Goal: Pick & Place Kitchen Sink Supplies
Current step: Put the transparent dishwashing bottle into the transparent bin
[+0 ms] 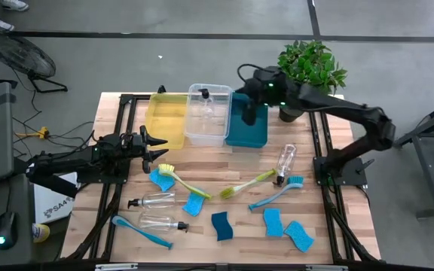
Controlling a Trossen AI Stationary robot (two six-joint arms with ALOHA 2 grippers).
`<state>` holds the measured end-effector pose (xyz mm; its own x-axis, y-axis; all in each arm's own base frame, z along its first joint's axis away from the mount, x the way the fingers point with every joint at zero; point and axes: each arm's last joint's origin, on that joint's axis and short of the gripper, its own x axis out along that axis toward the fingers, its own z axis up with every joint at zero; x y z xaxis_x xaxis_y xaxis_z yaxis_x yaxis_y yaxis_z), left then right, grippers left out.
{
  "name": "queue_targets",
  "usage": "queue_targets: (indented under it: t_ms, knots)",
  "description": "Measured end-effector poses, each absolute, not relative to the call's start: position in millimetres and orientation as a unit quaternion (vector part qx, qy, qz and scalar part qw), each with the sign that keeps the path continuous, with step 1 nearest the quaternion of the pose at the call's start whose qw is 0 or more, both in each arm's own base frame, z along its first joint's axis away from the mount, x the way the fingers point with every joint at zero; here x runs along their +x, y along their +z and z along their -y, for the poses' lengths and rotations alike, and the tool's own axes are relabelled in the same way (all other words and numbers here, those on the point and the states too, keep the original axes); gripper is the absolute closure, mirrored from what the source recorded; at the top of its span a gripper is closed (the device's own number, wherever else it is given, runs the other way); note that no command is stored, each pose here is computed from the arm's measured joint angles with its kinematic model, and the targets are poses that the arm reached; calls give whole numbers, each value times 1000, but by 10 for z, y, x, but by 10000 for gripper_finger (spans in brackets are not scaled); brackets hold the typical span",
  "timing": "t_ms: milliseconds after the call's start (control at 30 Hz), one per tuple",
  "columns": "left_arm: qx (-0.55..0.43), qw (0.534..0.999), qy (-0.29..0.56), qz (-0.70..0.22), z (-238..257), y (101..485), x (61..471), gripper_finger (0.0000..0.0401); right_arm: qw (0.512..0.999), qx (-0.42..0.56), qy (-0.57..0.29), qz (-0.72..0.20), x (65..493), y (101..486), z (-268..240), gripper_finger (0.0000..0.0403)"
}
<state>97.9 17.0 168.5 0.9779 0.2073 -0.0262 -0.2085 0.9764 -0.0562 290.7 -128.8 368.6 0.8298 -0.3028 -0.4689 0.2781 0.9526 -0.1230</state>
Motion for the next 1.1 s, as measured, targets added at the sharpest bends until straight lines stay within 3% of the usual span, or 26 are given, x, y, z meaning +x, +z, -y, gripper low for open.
queue_targets:
  t_ms: [200, 433, 667, 933, 1100]
  knots:
    - [-29, 994, 105, -10, -170, 1684, 979, 241, 950, -97, -60, -289, 2553, 3851, 997, 187]
    - [-29, 994, 105, -10, -170, 1685, 979, 241, 892, -205, 42, -401, 2280, 3762, 667, 185]
    - [-29, 994, 105, -10, -170, 1685, 979, 241, 839, -211, 129, -485, 2185, 3619, 401, 186]
    - [-29, 994, 105, -10, -170, 1685, 979, 241, 803, -262, 198, -498, 2164, 3570, 121, 185]
    - [-29, 994, 105, -10, -170, 1684, 979, 241, 743, -324, 235, -536, 2149, 3222, -56, 184]
